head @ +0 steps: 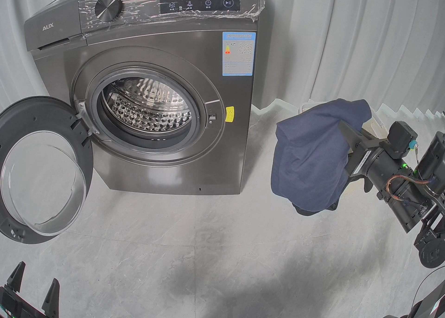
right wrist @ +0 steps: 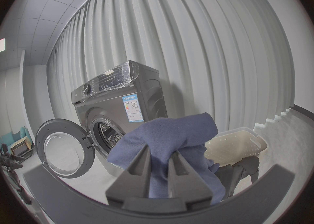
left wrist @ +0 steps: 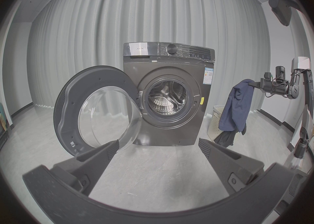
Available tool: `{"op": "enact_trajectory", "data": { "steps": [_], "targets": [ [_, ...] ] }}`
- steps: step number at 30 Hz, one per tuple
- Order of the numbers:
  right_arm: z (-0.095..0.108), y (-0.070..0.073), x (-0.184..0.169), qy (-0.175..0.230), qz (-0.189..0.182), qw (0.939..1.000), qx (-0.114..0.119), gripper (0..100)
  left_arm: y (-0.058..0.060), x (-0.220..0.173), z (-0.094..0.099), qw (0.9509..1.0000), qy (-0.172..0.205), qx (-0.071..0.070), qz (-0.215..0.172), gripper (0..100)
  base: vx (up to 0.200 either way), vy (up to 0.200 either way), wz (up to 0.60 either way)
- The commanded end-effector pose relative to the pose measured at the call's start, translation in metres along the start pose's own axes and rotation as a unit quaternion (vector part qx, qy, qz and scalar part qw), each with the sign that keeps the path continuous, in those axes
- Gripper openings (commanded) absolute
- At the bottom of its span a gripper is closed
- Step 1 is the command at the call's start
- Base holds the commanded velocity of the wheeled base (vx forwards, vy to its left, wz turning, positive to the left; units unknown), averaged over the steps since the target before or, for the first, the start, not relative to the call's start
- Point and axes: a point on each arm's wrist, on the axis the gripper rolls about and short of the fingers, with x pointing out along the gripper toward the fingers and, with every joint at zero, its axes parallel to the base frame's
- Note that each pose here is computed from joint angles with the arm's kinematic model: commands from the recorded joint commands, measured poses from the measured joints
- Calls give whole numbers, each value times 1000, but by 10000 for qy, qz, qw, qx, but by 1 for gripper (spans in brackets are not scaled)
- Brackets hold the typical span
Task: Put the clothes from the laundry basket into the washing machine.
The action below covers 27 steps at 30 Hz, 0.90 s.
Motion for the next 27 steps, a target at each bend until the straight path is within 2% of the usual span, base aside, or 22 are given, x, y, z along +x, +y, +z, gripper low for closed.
{"op": "enact_trajectory", "data": {
  "steps": [1, 19, 27],
  "targets": [
    [-3, 0, 1, 46, 13, 10000, -12, 0, 0, 0, -4, 10000, -18, -2, -4, 100, 0, 200, 0],
    [-6, 3, 0, 129, 98, 9999, 48, 0, 0, 0, -4, 10000, -18, -2, -4, 100, 0, 200, 0],
    [-9, 5, -1, 179, 148, 9997, 42, 0, 0, 0, -4, 10000, -18, -2, -4, 100, 0, 0, 0]
  ]
}}
